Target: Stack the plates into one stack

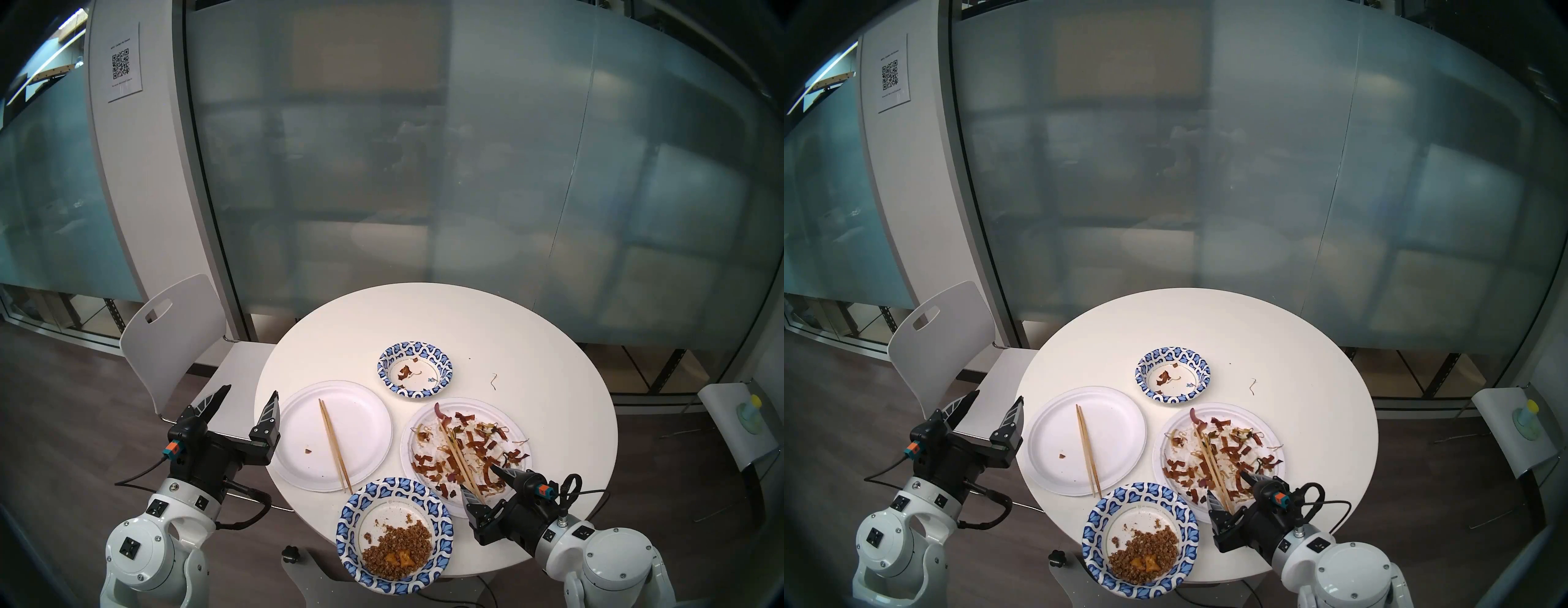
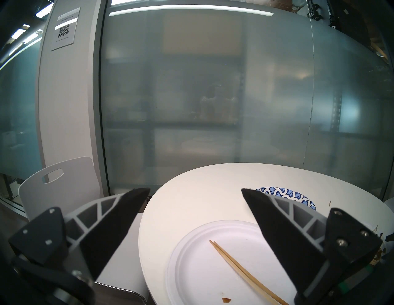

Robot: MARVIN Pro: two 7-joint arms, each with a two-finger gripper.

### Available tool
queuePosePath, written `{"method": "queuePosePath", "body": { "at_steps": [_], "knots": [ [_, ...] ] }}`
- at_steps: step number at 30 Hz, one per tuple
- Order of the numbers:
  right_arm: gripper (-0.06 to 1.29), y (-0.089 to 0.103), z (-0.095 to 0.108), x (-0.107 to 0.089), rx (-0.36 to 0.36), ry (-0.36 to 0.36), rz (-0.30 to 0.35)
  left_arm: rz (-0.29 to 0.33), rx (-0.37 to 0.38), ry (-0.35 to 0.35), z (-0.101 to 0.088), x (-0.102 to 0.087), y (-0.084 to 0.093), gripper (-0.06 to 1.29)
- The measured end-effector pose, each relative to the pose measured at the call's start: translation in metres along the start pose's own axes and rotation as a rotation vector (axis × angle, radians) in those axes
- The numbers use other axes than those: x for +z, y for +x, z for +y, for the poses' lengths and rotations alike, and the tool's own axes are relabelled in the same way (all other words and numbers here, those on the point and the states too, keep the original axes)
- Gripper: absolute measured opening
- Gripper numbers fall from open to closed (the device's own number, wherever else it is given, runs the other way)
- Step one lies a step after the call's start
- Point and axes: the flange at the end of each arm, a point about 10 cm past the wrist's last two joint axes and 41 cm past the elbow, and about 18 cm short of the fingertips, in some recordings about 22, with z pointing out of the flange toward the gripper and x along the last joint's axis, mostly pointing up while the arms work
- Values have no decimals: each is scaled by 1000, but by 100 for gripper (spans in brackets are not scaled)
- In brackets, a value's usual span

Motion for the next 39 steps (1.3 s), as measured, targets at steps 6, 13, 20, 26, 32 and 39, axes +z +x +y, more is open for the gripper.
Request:
{"method": "queuePosePath", "body": {
  "at_steps": [6, 13, 20, 26, 32, 39],
  "knots": [
    [117, 1, 6, 3, 2, 19, -10, 0, 0, 0, 0, 0, 0, 123],
    [116, 3, 7, 10, 6, 58, -21, 0, 0, 0, 0, 0, 0, 123],
    [116, 4, 6, 21, 5, 94, -48, 0, 0, 0, 0, 0, 0, 123],
    [116, 3, 7, 29, -16, 108, -83, 0, 0, 0, 0, 0, 0, 123],
    [114, 6, 7, 35, -44, 123, -111, 0, 0, 0, 0, 0, 0, 123],
    [110, 9, 8, 40, -58, 138, -137, 0, 0, 0, 0, 0, 0, 123]
  ]
}}
